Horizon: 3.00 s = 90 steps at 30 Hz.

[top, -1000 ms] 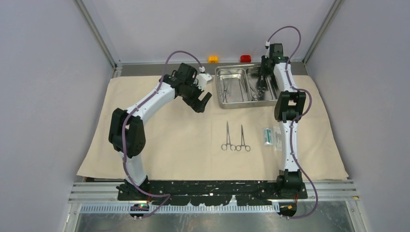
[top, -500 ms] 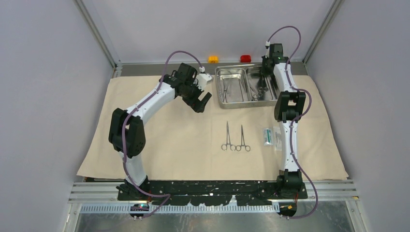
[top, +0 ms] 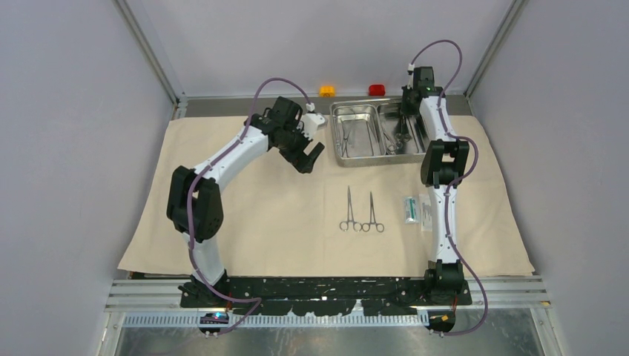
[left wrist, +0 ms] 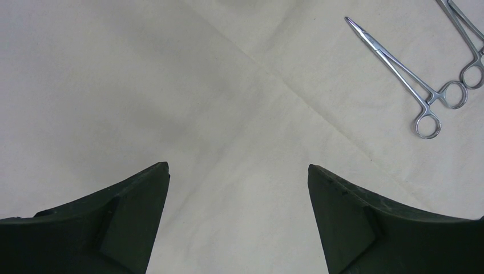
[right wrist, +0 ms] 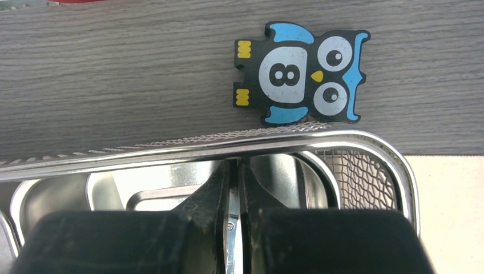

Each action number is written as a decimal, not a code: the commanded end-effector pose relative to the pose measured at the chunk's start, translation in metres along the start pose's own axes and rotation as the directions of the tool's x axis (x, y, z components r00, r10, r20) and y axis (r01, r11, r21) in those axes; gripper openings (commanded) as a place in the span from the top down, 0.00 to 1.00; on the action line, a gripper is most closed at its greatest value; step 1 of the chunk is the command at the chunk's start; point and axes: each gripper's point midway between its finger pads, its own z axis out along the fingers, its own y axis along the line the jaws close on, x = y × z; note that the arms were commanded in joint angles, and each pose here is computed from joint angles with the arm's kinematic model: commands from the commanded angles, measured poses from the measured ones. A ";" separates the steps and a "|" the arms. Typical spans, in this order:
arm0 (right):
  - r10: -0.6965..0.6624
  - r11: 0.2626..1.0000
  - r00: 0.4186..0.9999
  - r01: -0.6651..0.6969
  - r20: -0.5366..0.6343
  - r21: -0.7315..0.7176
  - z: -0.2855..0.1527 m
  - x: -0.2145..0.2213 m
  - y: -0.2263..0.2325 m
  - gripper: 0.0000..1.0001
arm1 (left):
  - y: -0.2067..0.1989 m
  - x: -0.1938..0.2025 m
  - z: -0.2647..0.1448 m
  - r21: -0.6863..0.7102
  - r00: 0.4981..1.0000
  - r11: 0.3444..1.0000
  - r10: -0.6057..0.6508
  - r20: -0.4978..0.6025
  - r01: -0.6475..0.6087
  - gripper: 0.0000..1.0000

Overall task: Open and lay out the surgical kit
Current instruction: Pick up the medical item from the container, then place the medical item in the surgical kit.

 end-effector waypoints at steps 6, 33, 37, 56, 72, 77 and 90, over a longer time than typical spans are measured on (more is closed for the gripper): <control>0.025 0.999 0.988 -0.021 0.151 -0.032 -0.073 -0.070 0.013 1.00 | -0.001 -0.030 -0.007 0.009 0.998 1.000 0.009 0.070 -0.010 0.06; 0.043 0.989 0.984 -0.017 0.173 -0.149 -0.150 -0.084 0.058 0.99 | -0.011 -0.065 -0.004 0.084 0.988 0.995 -0.071 0.135 0.060 0.06; 0.082 0.981 0.986 -0.055 0.146 -0.184 -0.167 -0.074 0.069 0.99 | -0.011 -0.071 -0.007 0.084 0.984 0.993 -0.096 0.152 0.084 0.06; 0.074 0.930 0.997 -0.055 0.039 -0.363 -0.250 0.057 0.207 0.99 | 0.036 -0.065 -0.057 -0.125 0.962 0.974 -0.156 0.224 0.187 0.06; 0.017 0.916 0.988 -0.077 -0.153 -0.393 -0.249 0.203 0.275 0.99 | 0.074 -0.051 -0.097 -0.238 0.933 0.928 -0.215 0.289 0.287 0.05; 0.070 0.930 0.987 -0.118 -0.147 -0.347 -0.243 0.211 0.273 0.99 | 0.071 -0.044 -0.093 -0.229 0.930 0.925 -0.235 0.283 0.304 0.05; 0.124 0.943 0.980 -0.166 -0.157 -0.289 -0.228 0.229 0.273 0.99 | 0.066 -0.039 -0.092 -0.216 0.930 0.929 -0.235 0.281 0.300 0.05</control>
